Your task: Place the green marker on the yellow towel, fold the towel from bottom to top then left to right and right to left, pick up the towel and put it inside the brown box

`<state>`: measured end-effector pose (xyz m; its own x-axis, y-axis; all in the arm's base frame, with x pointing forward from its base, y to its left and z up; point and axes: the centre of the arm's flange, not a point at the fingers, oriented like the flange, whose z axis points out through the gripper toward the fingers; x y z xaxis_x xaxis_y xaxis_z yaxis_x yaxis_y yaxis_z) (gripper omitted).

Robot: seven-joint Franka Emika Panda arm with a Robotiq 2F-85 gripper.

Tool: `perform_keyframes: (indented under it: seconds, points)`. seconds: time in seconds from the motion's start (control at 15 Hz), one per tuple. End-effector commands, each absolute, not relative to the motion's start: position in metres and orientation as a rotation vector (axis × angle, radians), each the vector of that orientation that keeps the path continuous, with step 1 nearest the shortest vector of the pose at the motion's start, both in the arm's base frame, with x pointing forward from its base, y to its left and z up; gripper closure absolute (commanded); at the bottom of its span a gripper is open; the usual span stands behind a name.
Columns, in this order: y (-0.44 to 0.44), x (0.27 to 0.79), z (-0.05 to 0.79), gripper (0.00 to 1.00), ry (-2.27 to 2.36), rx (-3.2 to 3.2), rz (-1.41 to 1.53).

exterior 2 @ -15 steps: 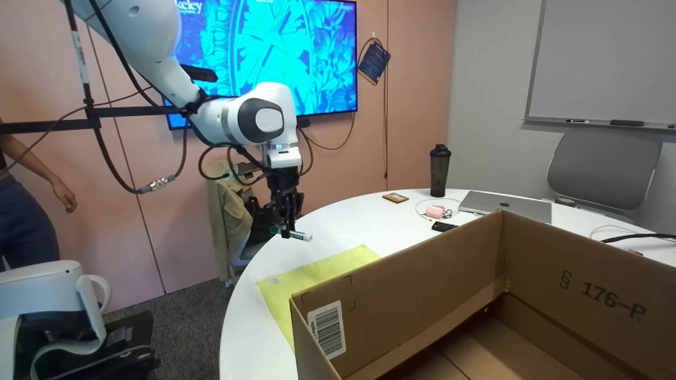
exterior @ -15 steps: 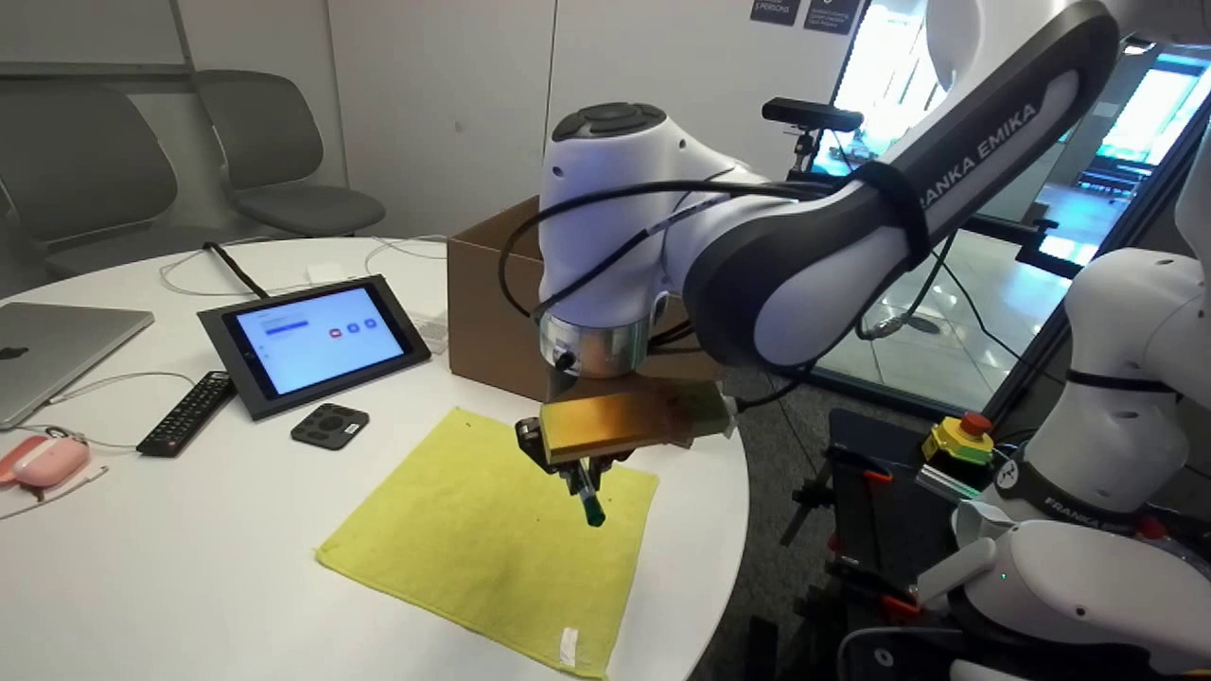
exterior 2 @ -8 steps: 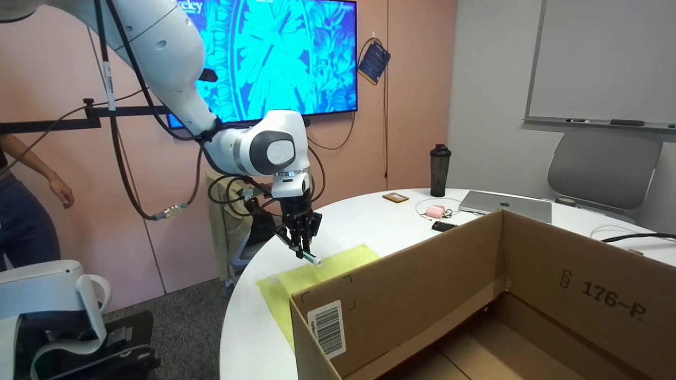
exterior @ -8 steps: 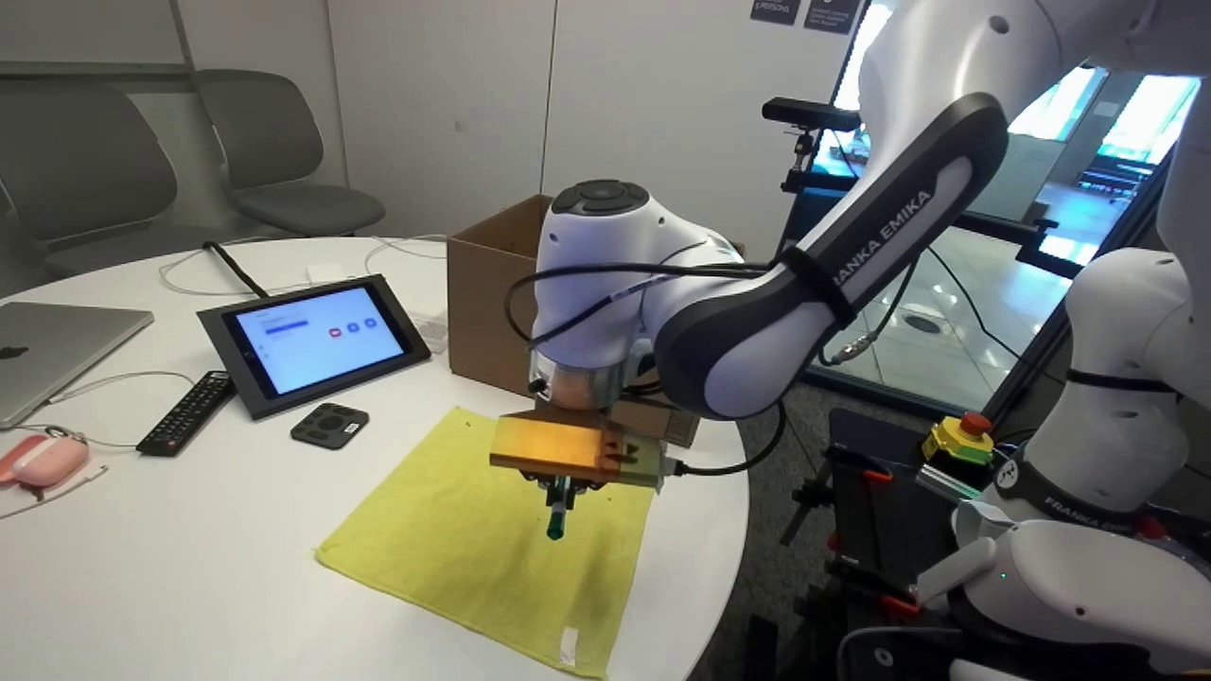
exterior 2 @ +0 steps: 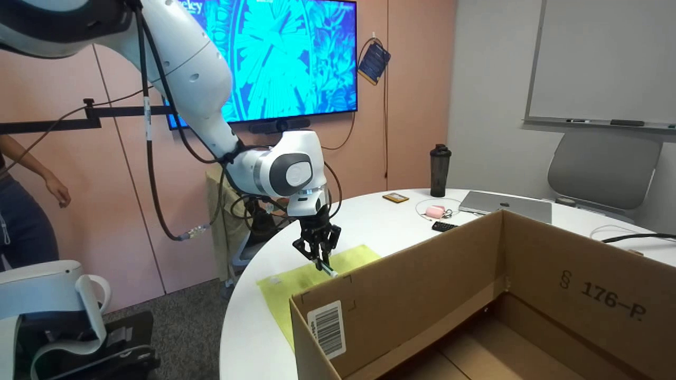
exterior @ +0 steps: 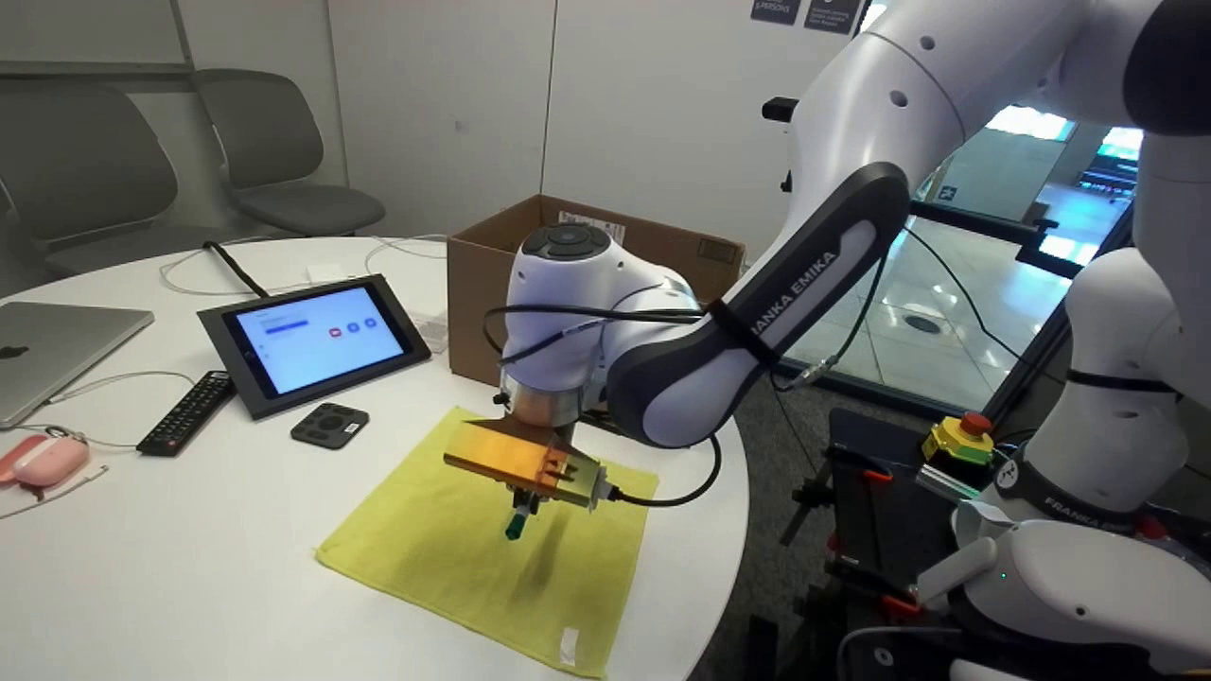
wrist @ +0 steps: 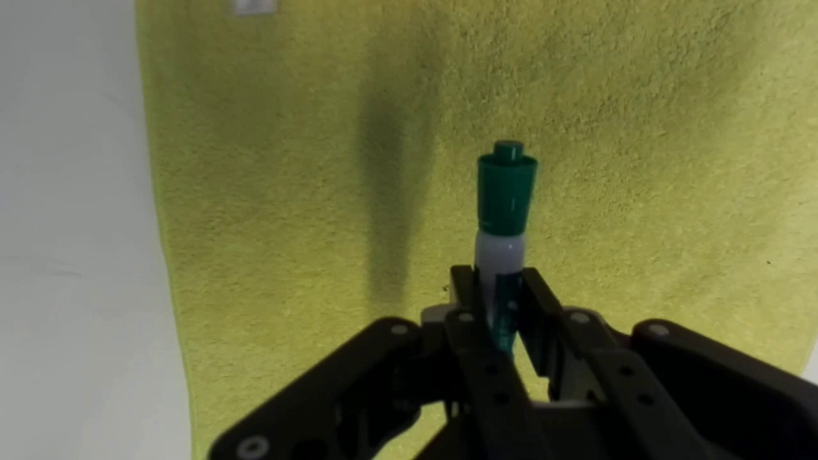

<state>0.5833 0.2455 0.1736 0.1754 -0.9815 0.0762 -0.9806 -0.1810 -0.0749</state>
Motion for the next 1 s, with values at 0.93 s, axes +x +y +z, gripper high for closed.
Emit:
perform_keyframes:
  seconds: [0.93]
  points:
    - [0.232, 0.629, 0.125, 0.94, 2.093, -2.364, -0.216]
